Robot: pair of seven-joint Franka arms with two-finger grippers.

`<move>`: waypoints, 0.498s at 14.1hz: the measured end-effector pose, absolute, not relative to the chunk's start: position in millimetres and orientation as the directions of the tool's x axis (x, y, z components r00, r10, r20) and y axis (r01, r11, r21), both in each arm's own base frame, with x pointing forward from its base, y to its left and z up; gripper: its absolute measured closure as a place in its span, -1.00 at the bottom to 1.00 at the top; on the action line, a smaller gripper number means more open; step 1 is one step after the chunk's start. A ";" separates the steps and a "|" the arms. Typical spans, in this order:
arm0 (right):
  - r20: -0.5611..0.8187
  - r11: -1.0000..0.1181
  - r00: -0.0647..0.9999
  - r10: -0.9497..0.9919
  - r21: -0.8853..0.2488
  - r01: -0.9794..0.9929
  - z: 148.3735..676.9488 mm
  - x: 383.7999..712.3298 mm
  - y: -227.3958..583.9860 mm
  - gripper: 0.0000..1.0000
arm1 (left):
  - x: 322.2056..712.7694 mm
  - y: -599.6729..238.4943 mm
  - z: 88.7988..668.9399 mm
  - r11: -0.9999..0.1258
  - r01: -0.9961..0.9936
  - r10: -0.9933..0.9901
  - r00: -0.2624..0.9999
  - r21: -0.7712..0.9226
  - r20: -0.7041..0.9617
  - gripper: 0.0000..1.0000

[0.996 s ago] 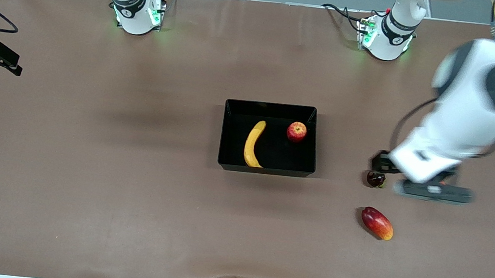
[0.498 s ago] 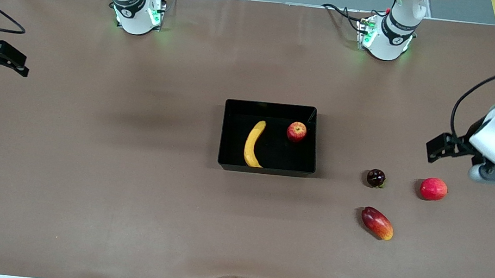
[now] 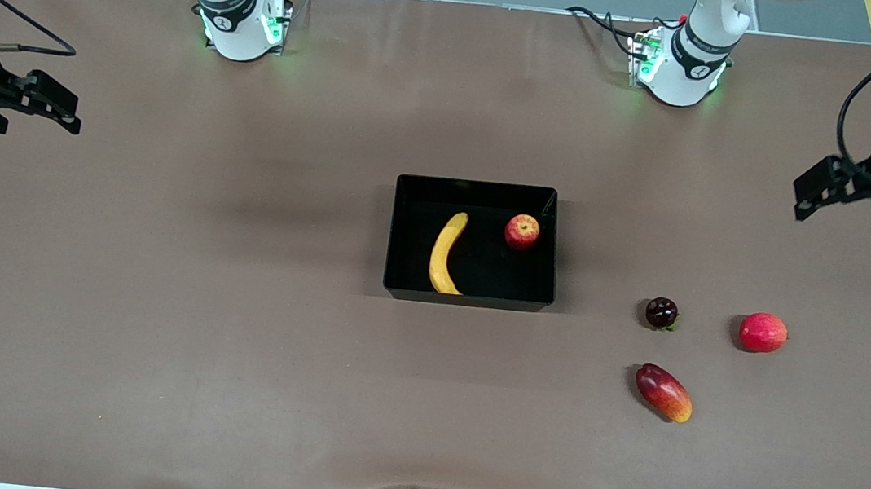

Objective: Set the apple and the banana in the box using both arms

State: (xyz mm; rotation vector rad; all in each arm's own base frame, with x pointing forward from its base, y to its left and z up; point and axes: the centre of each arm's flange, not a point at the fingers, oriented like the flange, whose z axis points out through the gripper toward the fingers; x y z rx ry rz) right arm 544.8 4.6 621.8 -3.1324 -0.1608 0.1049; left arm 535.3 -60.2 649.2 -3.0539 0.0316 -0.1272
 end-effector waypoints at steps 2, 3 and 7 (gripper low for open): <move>-0.079 -0.995 0.992 0.103 -0.009 0.103 636.1 538.6 4.6 -1.00 | 518.0 -59.9 658.2 -0.996 -0.017 -0.026 0.995 -0.088 0.094 -1.00; -0.074 -0.994 0.992 0.105 -0.010 0.105 642.8 536.8 5.8 -1.00 | 512.1 -59.3 661.1 -0.996 -0.016 -0.025 0.995 -0.089 0.097 -1.00; -0.066 -0.994 0.992 0.107 -0.011 0.106 649.6 535.5 6.5 -1.00 | 509.0 -55.0 653.9 -0.996 -0.010 -0.017 0.997 -0.092 0.071 -1.00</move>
